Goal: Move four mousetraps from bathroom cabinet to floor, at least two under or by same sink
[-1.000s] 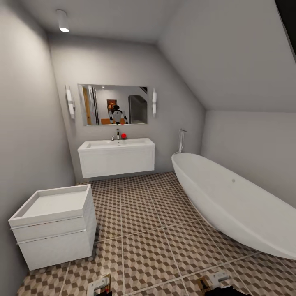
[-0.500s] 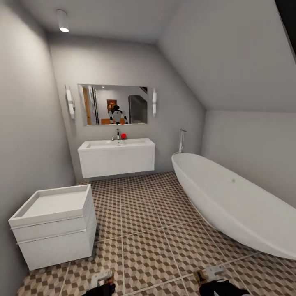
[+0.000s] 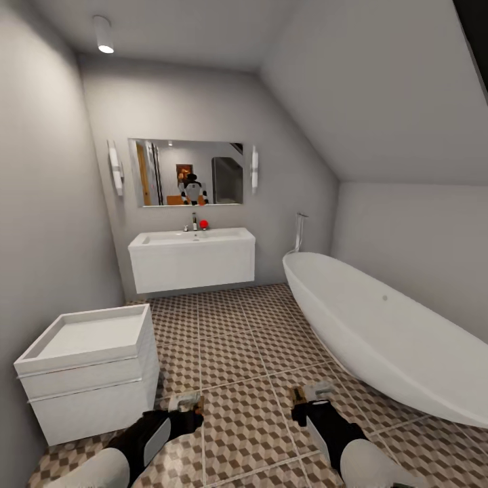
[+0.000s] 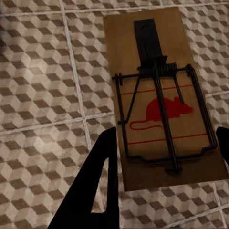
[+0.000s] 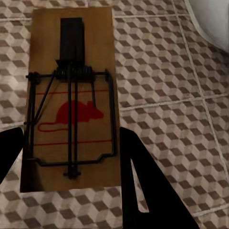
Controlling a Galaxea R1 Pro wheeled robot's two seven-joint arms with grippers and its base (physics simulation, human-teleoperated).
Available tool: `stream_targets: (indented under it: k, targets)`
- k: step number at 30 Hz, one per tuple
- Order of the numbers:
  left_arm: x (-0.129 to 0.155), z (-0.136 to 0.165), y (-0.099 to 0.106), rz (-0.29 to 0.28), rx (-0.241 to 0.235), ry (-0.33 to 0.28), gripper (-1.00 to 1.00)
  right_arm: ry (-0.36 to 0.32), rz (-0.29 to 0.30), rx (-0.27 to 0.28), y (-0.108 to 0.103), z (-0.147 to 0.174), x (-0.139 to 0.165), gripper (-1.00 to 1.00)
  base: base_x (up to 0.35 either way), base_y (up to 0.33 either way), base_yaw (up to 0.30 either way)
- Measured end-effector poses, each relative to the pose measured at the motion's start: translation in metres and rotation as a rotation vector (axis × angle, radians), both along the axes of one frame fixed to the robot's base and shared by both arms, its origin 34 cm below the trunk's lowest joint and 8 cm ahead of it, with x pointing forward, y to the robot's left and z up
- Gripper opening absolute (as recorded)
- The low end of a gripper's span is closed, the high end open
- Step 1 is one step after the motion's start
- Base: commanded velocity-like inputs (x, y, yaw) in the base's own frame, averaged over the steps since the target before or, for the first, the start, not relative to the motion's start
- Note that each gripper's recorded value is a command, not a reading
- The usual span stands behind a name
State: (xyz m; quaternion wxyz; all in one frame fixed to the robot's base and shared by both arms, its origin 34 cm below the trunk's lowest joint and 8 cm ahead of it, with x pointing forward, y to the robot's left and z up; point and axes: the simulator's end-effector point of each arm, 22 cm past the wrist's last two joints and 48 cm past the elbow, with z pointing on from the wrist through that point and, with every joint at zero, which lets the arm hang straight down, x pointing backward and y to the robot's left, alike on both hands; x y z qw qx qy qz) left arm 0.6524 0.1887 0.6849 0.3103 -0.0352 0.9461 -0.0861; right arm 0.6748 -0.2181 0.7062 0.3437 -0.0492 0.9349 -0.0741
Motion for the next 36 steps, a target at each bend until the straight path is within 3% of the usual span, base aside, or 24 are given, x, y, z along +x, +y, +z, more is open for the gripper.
stream_targets:
  k: [2, 7, 13, 36]
  targets:
    - [0.007, 0.005, 0.003, -0.026, 0.04, -0.032, -1.0, -0.015, -0.02, 0.01, 0.0, 0.007, 0.006, -1.0, 0.0, 0.0, 0.0]
    - [0.02, 0.016, 0.006, -0.047, 0.086, -0.099, -1.0, -0.042, -0.08, 0.015, -0.005, 0.015, 0.012, -1.0, 0.0, 0.0, 0.0]
    - [0.027, 0.023, -0.001, -0.053, 0.089, -0.132, -1.0, -0.068, -0.107, 0.008, -0.01, 0.02, 0.015, -1.0, 0.0, 0.0, 0.0]
    - [0.033, 0.032, -0.006, -0.049, 0.072, -0.155, -1.0, -0.064, -0.098, 0.002, -0.008, 0.02, 0.015, -1.0, 0.0, 0.0, 0.0]
